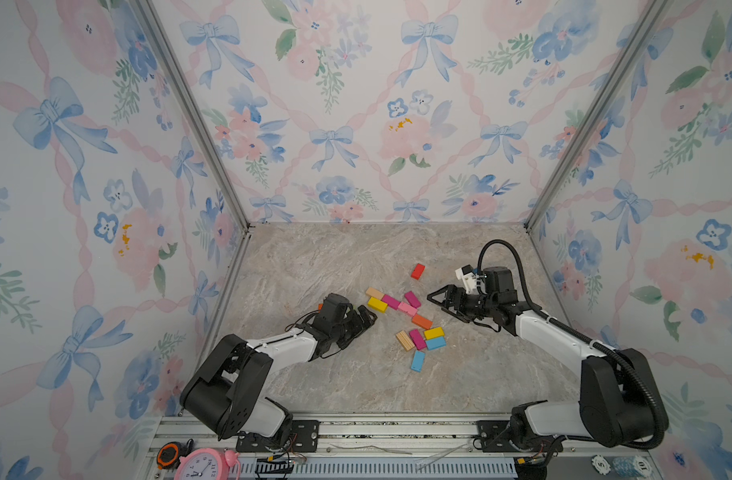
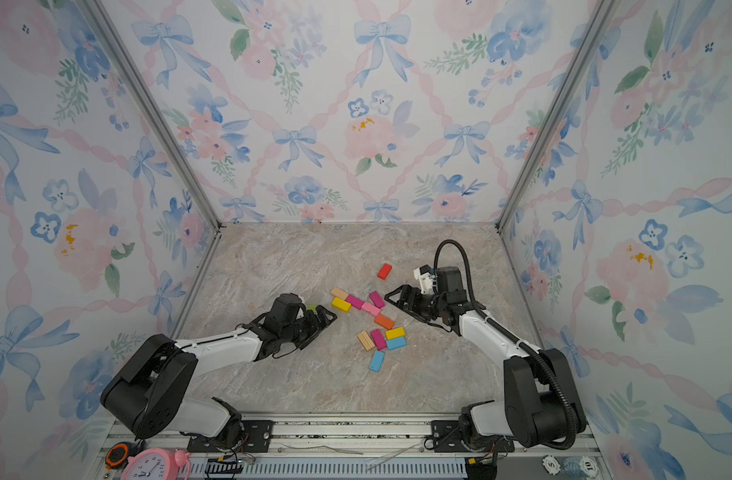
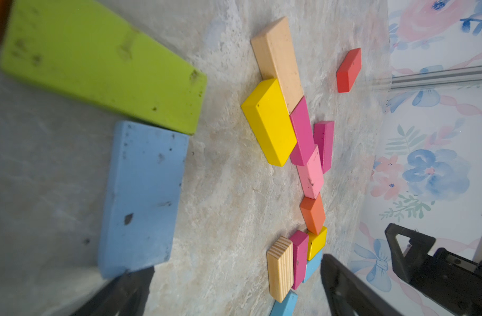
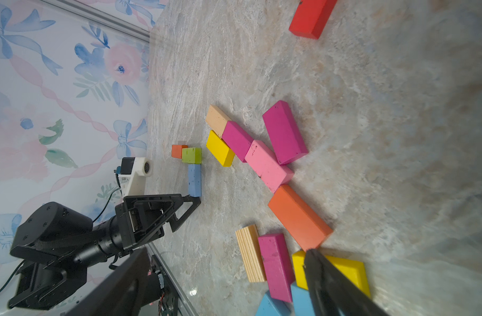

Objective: Assemble the number 7 with building blocks
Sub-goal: Assemble the building block at the center of the board.

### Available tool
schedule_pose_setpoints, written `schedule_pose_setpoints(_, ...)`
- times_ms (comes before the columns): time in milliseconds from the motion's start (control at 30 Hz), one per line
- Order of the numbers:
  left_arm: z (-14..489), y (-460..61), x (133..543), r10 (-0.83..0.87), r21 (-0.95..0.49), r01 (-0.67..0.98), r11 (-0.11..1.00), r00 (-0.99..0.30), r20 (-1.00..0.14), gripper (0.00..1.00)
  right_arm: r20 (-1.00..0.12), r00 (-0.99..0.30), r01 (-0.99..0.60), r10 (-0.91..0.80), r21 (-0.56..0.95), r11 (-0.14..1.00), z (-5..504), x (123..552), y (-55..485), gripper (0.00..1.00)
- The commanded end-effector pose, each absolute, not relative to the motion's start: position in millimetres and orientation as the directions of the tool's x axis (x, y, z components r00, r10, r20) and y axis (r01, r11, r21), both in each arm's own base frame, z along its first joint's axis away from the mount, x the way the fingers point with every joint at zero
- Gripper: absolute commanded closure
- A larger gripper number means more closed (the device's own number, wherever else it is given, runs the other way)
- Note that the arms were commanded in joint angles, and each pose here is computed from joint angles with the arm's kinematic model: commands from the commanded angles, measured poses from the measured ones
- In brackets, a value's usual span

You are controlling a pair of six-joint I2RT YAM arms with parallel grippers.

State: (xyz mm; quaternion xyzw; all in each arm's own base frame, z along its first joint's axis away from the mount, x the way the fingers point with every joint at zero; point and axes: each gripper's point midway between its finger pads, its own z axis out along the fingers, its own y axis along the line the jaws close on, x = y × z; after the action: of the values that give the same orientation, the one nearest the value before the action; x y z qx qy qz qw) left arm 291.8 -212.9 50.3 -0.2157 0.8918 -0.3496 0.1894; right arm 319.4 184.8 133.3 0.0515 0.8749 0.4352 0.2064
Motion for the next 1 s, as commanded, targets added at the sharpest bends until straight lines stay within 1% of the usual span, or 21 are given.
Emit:
schedule_pose_setpoints(0,24,-199,280,-0.506,-0.634,-0.306,0.71,-0.848,-0.156,0.02,-0.309,-0.914,-0.089,0.263,0.784,0.614,127,317,182,0.1)
schedule_pose_setpoints(467,27,-197,280,-0.501,-0.636,-0.301,0.711,-0.851,-0.158,0.02,-0.311,-0.913,-0.09,0.265,0.786,0.611,126,319,182,0.1)
schedule_pose_setpoints(667,53,-202,275,-0.457,-0.624,-0.244,0.743,-0.865,-0.205,0.02,-0.313,-0.912,-0.094,0.264,0.787,0.61,128,318,182,0.1)
schedule_pose_setpoints(833,67,-184,260,-0.468,-0.615,-0.25,0.748,-0.855,-0.221,0.02,-0.32,-0.91,-0.099,0.265,0.787,0.61,131,318,182,0.1)
schedule_pose_setpoints(967,74,-155,263,-0.542,-0.646,-0.297,0.704,-0.812,-0.218,0.02,-0.321,-0.91,-0.103,0.261,0.787,0.608,131,317,183,0.1)
